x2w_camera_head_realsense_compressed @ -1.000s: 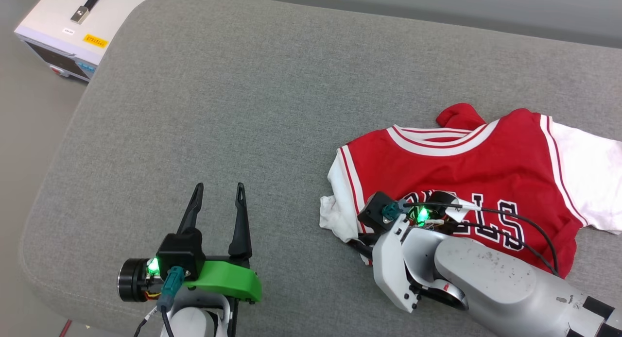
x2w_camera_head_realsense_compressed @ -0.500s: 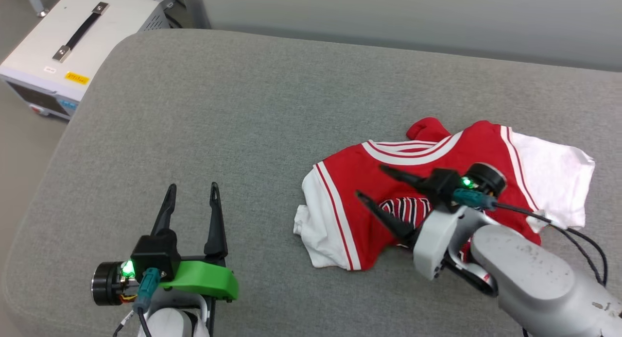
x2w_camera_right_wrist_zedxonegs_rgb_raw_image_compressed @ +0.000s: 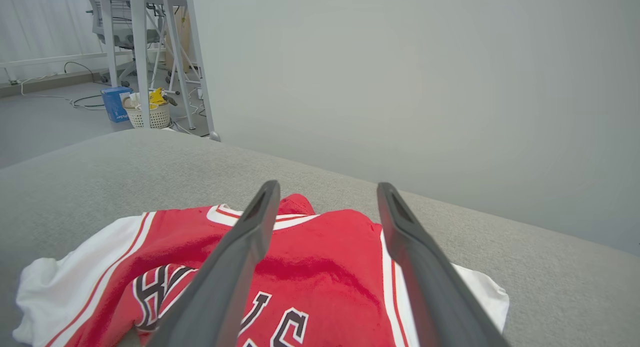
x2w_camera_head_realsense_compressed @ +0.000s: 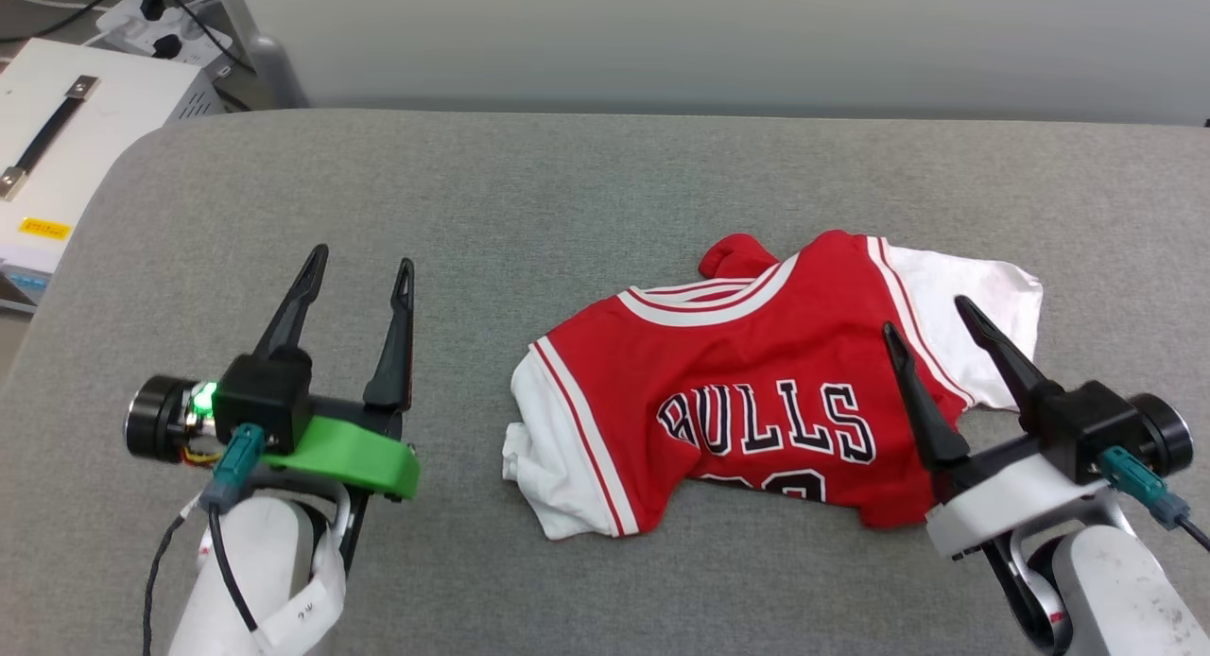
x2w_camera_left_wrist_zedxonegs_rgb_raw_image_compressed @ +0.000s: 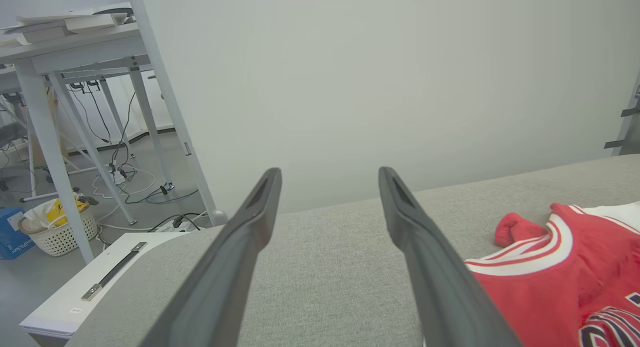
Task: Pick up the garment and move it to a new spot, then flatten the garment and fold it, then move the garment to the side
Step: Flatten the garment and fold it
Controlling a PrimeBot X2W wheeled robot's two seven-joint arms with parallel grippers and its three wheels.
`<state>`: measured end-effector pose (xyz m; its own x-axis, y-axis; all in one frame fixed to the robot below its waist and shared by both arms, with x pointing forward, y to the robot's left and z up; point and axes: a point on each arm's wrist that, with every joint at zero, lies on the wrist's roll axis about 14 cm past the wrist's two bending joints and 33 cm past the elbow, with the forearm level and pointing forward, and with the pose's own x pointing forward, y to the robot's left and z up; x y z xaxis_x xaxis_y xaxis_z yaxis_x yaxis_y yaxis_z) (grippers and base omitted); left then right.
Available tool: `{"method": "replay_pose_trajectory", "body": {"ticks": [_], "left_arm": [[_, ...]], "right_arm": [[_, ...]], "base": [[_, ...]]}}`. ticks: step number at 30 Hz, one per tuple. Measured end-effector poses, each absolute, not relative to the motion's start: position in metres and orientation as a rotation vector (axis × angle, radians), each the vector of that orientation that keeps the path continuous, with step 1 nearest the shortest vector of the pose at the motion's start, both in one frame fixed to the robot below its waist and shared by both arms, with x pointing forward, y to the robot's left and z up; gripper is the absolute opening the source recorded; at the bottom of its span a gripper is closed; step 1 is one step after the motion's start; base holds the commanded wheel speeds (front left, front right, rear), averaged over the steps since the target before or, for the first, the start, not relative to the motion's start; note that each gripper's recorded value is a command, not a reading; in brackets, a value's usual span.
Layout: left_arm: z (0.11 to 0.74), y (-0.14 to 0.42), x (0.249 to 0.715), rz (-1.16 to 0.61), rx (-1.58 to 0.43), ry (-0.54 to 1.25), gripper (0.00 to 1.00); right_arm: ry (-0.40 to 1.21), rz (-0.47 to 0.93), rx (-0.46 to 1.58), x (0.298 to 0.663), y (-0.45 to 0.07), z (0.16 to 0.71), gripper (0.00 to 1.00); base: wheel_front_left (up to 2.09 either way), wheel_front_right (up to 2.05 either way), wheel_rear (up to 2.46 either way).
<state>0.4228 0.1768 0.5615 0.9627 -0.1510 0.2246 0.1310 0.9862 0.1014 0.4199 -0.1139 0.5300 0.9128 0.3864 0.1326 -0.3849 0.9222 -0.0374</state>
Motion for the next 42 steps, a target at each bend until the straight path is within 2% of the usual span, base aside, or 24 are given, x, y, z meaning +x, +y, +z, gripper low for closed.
{"method": "replay_pose_trajectory", "body": {"ticks": [5, 14, 24, 30, 37, 42], "left_arm": [[0.572, 0.153, 0.449, -0.269, 0.125, -0.245, 1.00], [0.573, 0.100, 0.489, -0.530, 0.191, -0.047, 1.00], [0.503, 0.064, 0.496, -0.703, 0.281, 0.494, 1.00], [0.457, 0.064, 0.486, -0.752, 0.384, 0.771, 1.00], [0.399, 0.077, 0.474, -0.760, 0.437, 0.997, 1.00], [0.371, 0.083, 0.465, -0.779, 0.468, 1.088, 1.00]], "right_arm": [[-0.129, 0.276, -0.019, 0.402, -0.144, 0.524, 1.00], [-0.109, 0.202, -0.027, 0.389, -0.161, 0.517, 1.00], [-0.072, 0.176, -0.039, 0.393, -0.170, 0.504, 1.00], [-0.068, 0.164, -0.040, 0.403, -0.172, 0.501, 1.00], [-0.043, 0.144, -0.041, 0.410, -0.178, 0.491, 1.00], [-0.023, 0.124, -0.047, 0.412, -0.186, 0.484, 1.00]], "base": [[0.00, 0.00, 0.00], [0.00, 0.00, 0.00], [0.00, 0.00, 0.00], [0.00, 0.00, 0.00], [0.00, 0.00, 0.00], [0.00, 0.00, 0.00]]}}
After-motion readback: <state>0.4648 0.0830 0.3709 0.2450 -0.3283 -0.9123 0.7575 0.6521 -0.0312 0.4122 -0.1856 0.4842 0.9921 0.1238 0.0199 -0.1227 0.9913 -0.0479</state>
